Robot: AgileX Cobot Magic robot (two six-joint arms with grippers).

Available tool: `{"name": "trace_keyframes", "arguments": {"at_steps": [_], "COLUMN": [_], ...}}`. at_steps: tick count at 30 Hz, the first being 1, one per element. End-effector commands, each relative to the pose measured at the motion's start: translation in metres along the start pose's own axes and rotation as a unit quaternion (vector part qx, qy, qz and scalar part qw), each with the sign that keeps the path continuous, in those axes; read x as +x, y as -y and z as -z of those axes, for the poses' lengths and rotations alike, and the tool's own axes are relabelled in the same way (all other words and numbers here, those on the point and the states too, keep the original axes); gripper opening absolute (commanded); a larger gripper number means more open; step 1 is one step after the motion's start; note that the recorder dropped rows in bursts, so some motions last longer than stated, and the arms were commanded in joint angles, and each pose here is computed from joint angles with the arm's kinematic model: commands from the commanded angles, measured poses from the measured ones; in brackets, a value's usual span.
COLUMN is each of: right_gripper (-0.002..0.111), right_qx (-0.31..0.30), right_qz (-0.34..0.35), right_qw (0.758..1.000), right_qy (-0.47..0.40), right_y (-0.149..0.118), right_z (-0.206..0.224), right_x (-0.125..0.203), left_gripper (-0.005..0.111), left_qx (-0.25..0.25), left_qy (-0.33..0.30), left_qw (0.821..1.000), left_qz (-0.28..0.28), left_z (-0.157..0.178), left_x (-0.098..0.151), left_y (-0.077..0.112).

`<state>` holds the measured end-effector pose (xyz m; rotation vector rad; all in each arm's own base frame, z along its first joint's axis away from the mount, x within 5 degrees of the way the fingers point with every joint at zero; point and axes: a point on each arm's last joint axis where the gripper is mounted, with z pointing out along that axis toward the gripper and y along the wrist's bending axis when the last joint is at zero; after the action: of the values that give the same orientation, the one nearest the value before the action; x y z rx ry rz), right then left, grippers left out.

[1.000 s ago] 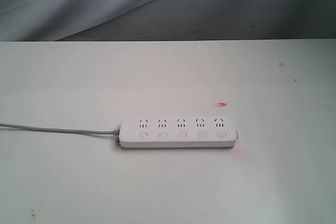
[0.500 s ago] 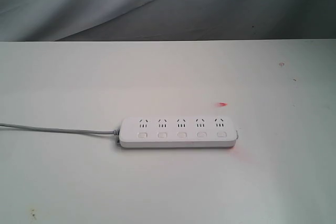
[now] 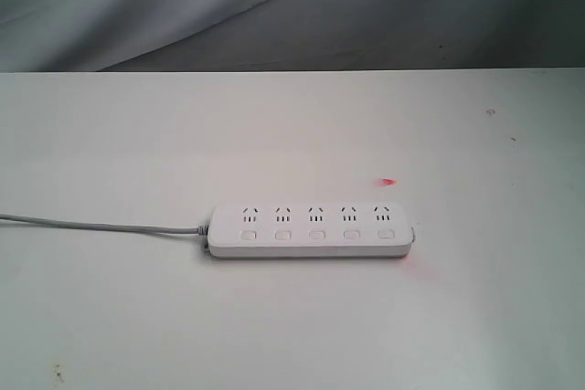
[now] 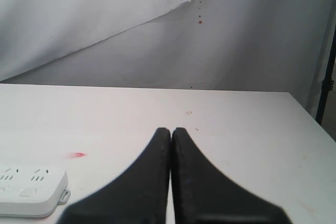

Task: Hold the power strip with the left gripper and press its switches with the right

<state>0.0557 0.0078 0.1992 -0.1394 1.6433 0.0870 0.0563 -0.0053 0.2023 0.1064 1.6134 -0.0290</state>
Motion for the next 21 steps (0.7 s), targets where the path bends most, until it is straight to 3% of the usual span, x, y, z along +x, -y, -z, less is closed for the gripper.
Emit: {"name": "trace_keyframes", "arguments": {"at_steps": [1,21], "right_gripper": [0.0,0.0], "right_qx": [0.003,0.003], "right_qz": [-0.003,-0.003], "right_qw": [1.0,1.0], "right_qy": [0.003,0.003], "right_y": [0.0003,0.0003], "right_z": [-0.0001,-0.0001], "right_x": [0.0005,0.0005], "left_gripper": [0.0,0.0], "left_qx": [-0.02,-0.011], "left_qy": [-0.002,-0.002], "left_qw": [1.0,1.0], "left_qz": [0.004,-0.009], "left_z": [0.0001,0.0001], "left_x": [0.0016,0.0016], "left_y": [-0.0022,-0.0012]}}
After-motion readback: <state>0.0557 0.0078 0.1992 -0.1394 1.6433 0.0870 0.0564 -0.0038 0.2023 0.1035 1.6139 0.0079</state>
